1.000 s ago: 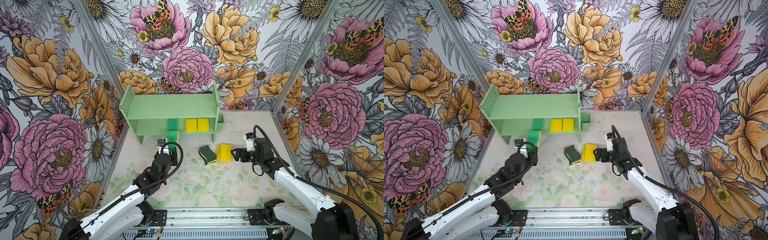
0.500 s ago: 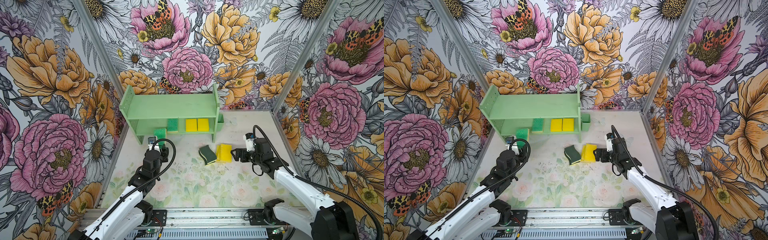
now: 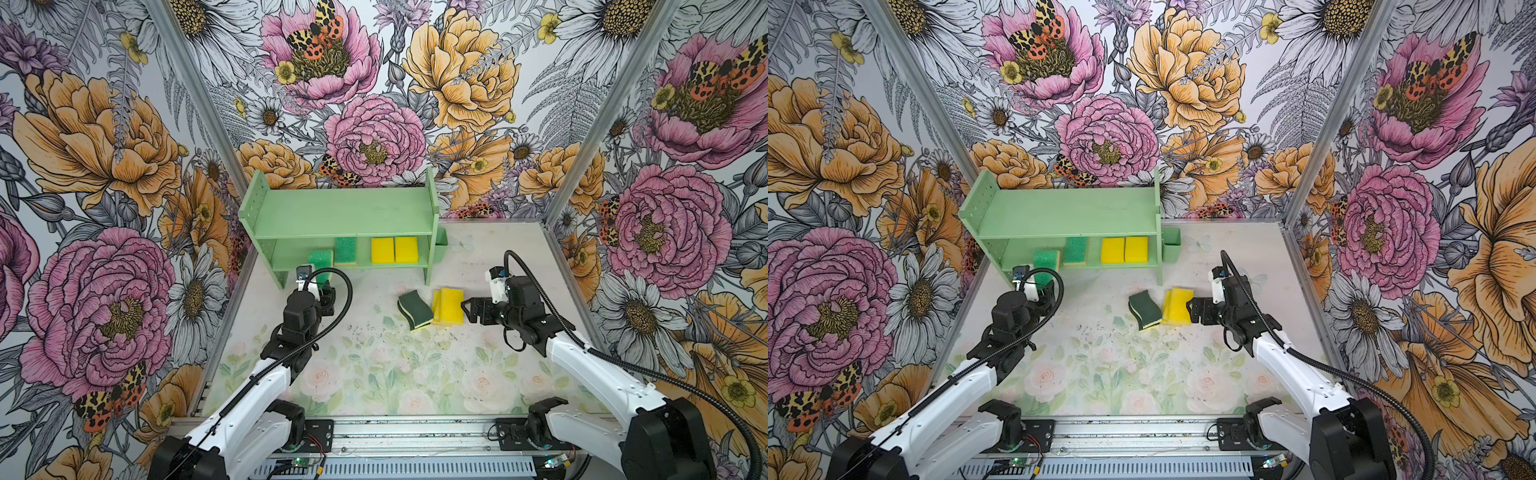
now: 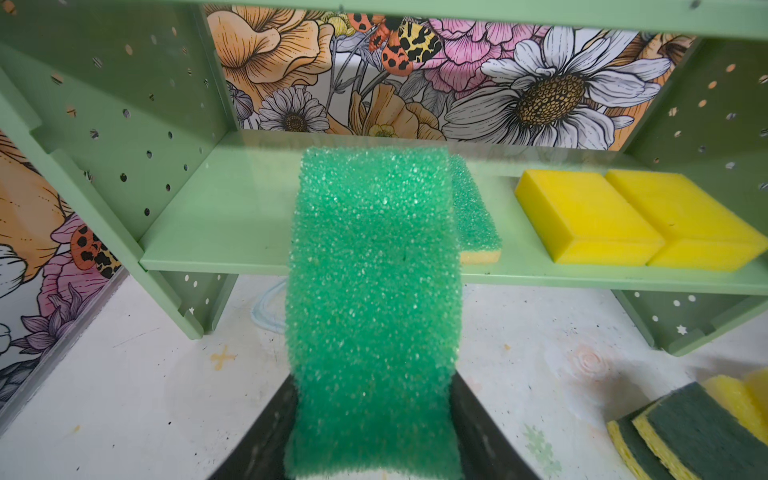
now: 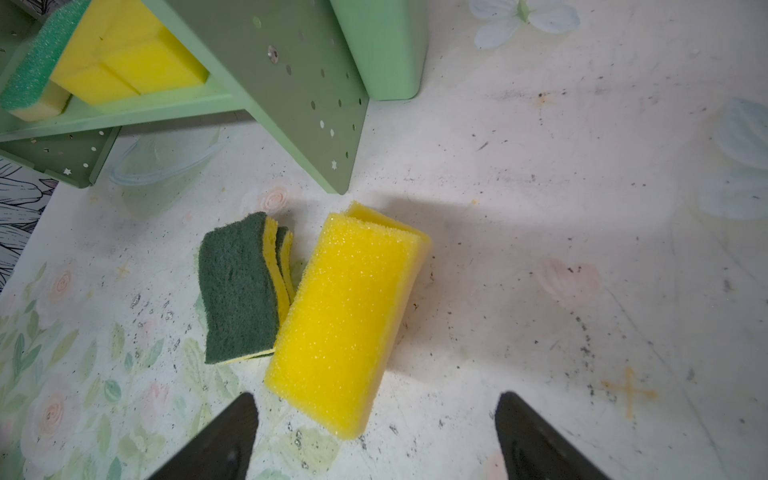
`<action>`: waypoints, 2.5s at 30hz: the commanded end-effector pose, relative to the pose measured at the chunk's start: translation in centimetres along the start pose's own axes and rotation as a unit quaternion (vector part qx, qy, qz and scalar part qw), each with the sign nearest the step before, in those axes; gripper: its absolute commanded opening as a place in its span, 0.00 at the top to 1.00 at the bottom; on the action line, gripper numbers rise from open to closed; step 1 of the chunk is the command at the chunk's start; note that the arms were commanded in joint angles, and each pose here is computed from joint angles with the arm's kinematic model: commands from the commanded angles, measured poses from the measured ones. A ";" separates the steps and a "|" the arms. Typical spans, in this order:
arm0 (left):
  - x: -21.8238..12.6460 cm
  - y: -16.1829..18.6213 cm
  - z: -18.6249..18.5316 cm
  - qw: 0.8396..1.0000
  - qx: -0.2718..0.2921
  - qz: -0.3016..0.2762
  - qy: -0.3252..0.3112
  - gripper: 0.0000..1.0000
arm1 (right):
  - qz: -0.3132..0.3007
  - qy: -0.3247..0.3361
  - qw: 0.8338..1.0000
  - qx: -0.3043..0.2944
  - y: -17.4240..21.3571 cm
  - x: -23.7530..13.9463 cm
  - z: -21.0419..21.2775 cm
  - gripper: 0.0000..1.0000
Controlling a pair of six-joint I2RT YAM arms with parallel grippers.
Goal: Place and organize the cleaning sponges onto the shelf
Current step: 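Lift the bright green sponge with the left gripper toward the lower shelf, then push the held green sponge into the lower shelf beside the other green sponge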
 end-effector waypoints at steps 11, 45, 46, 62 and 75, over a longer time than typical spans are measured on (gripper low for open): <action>0.5 -2.7 0.9 0.998 -0.007 -0.056 -0.013 0.48 | -0.019 -0.004 1.000 -0.023 -1.3 -0.2 0.4 0.08; 6.9 -3.1 1.4 0.999 -0.015 -0.030 0.001 0.47 | -0.038 -0.005 0.999 -0.017 -3.1 -1.2 0.3 0.08; 7.1 -3.1 1.4 0.999 -0.015 -0.029 0.003 0.47 | -0.038 -0.005 0.999 -0.018 -3.1 -1.2 0.3 0.08; 10.0 -3.1 1.2 1.000 -0.005 -0.012 0.001 0.47 | -0.026 0.001 1.000 -0.016 -3.5 -0.4 -0.1 0.08; 10.3 -3.1 2.0 1.000 0.007 -0.011 -0.028 0.47 | -0.012 -0.001 1.000 -0.017 -3.9 0.6 -0.3 0.08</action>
Point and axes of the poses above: each gripper's point midway between its finger pads, its own x axis out along the fingers, its own z axis along the line the jaws close on, y = z × x, the point moved 10 cm from there along -x, back along the fingers, and after that the axes turned 1 degree about -x, right-handed, at the moved point
